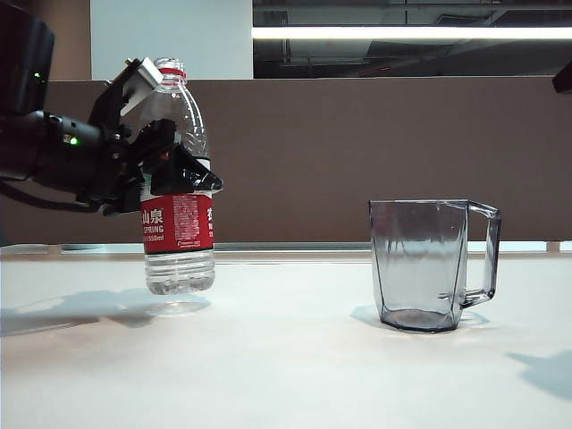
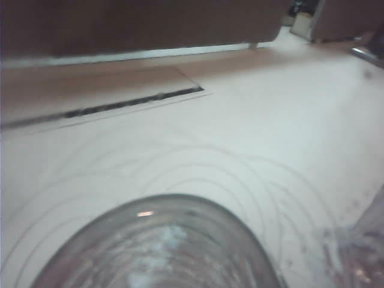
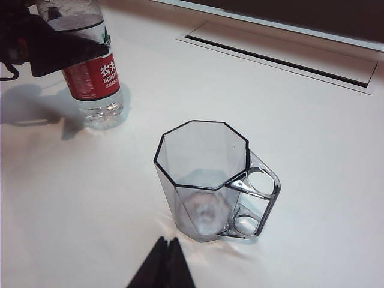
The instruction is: Pick up the mineral water bottle with the left hand on the table and pour water into the mug until it's half full.
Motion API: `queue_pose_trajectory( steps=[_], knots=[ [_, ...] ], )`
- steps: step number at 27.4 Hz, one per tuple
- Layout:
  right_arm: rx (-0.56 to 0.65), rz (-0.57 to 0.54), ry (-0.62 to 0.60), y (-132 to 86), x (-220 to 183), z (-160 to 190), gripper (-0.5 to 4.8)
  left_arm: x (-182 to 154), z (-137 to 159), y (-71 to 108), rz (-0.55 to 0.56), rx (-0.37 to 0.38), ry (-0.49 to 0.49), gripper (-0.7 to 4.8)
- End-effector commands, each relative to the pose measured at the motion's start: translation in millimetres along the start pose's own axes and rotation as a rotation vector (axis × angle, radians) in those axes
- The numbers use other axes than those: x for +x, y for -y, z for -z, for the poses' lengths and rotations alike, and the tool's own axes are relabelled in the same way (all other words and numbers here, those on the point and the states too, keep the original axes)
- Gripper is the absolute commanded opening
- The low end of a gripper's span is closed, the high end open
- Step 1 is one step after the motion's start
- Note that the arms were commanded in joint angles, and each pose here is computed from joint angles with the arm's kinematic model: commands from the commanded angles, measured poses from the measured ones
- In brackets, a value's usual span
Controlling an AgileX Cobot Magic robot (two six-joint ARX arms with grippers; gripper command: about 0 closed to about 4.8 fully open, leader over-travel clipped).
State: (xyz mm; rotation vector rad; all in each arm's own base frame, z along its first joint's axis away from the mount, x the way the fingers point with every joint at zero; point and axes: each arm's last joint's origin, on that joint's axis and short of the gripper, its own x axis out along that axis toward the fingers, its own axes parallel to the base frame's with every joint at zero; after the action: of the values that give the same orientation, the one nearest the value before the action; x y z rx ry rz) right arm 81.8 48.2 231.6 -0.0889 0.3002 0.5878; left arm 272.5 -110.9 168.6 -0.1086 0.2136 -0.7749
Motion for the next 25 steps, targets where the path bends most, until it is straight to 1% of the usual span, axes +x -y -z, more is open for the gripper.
queue_pose_trajectory(
  steps=[1, 6, 7, 8, 10, 15, 25],
  knots=[
    [-0.001, 0.001, 0.027, 0, -1, -4, -0.05, 4, -13, 0.1, 0.008, 0.016, 0.038, 2.74],
    [-0.001, 0.001, 0.027, 0, -1, -4, -0.05, 11, -19, -1.9, -0.076, 0.002, -0.004, 2.74],
    [-0.001, 0.001, 0.027, 0, -1, -4, -0.05, 16, -22, 0.6, -0.108, 0.02, -0.021, 2.74],
    [-0.001, 0.001, 0.027, 0, -1, -4, -0.05, 18, -24, 2.5, -0.111, 0.037, -0.028, 2.74],
    [-0.002, 0.001, 0.027, 0, -1, -4, -0.05, 26, -29, 12.6, -0.089, 0.096, -0.05, 2.74],
    [-0.001, 0.001, 0.027, 0, -1, -4, -0.05, 39, -41, 33.7, -0.072, 0.136, -0.021, 2.74],
    [-0.002, 0.0, 0.028, 0, -2, -4, -0.05, 40, -43, 34.6, -0.071, 0.154, -0.017, 2.74]
  ],
)
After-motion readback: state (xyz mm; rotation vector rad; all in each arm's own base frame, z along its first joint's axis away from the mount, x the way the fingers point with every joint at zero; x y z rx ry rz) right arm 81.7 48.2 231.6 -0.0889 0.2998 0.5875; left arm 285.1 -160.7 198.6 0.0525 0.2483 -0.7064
